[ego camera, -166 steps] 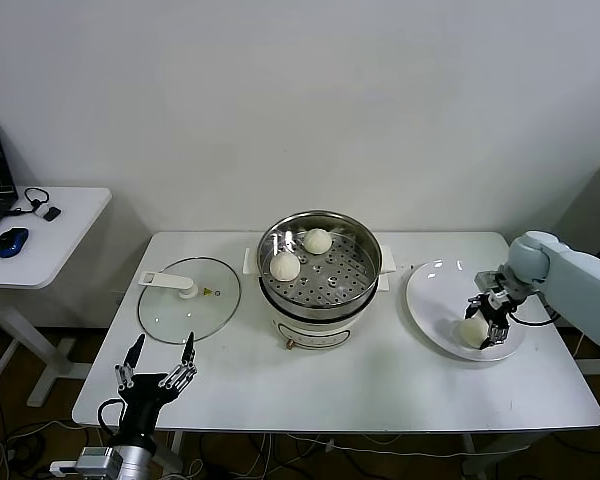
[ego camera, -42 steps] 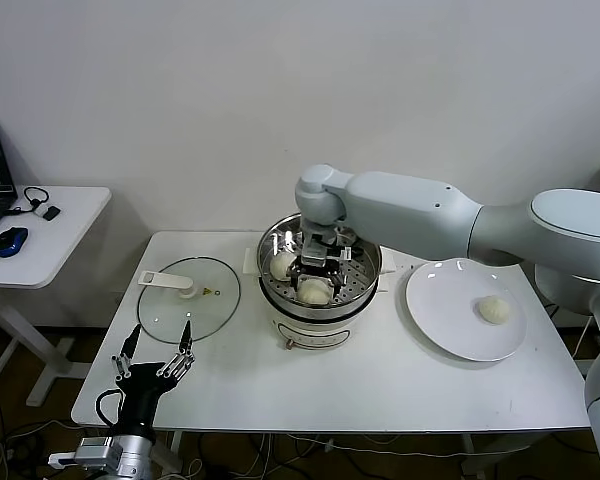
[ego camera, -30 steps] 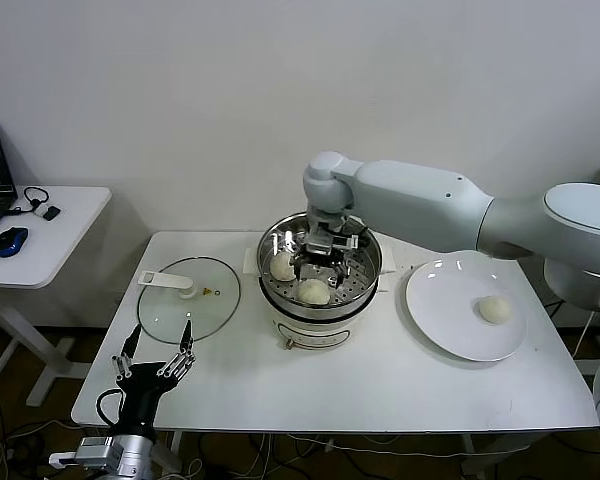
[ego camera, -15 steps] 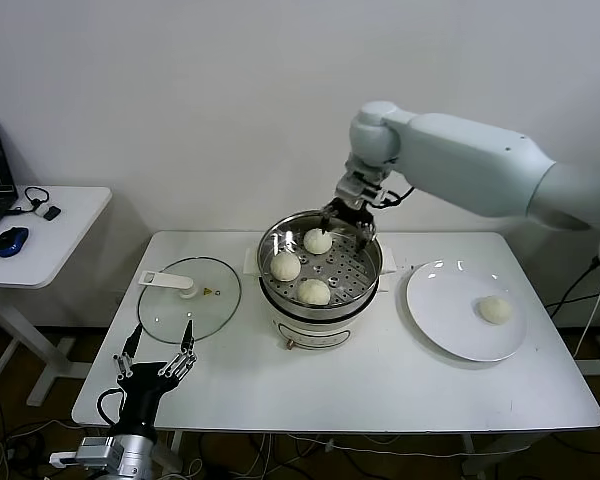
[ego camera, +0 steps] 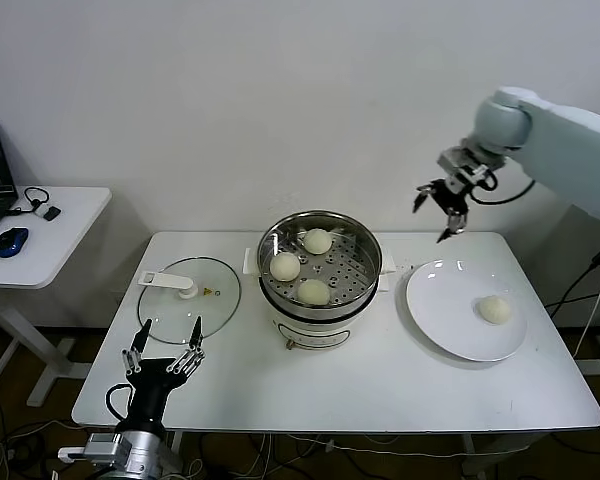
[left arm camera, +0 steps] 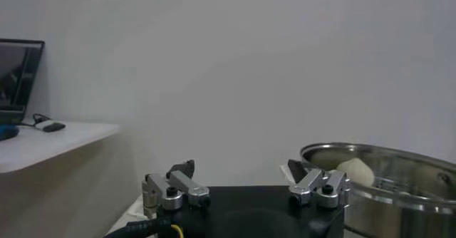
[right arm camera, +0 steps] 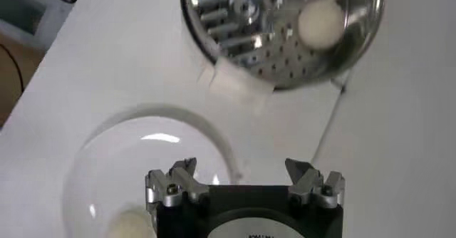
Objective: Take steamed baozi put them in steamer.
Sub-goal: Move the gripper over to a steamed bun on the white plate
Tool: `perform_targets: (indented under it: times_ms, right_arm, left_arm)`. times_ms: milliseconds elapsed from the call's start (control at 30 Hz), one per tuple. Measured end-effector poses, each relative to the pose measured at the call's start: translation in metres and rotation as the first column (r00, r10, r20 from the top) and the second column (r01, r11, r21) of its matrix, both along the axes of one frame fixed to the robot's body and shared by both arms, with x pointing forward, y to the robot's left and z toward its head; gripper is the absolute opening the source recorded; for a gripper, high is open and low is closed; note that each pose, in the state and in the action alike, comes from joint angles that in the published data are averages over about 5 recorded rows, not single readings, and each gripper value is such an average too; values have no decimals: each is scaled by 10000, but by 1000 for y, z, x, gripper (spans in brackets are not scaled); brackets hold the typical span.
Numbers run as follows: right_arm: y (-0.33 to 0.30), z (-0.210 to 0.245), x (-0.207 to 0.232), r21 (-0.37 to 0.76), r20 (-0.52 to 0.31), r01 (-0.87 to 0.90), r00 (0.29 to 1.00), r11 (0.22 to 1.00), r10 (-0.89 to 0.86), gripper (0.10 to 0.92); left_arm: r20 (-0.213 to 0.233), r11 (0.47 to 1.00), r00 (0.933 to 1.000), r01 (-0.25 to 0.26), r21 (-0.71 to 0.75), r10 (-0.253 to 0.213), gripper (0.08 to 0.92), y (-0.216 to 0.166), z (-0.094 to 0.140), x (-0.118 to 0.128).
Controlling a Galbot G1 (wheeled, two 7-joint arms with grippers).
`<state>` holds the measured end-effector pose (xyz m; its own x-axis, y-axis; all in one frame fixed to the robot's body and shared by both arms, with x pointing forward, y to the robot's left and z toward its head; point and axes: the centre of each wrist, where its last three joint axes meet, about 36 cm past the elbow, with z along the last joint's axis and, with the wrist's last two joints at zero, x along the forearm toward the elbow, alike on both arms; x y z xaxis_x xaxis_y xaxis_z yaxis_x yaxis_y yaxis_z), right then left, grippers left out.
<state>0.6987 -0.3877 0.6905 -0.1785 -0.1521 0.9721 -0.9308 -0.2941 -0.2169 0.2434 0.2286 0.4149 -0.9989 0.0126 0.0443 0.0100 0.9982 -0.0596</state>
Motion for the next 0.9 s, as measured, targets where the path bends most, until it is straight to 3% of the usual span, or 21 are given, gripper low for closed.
perform_targets:
  times_ms: [433,900]
  right_arm:
    - [-113,-87,-32,-30,-407,2527,9667,9675,-2526,823]
    - [-140,-155,-38,-1334,-466,2643,9611,9552,-2724,823]
  left_arm:
    - [10,9999,9999,126,-33,-126,823,1,-1,-2]
    - [-93,10000,9999,63,-28,-63,823,4,-3,-5]
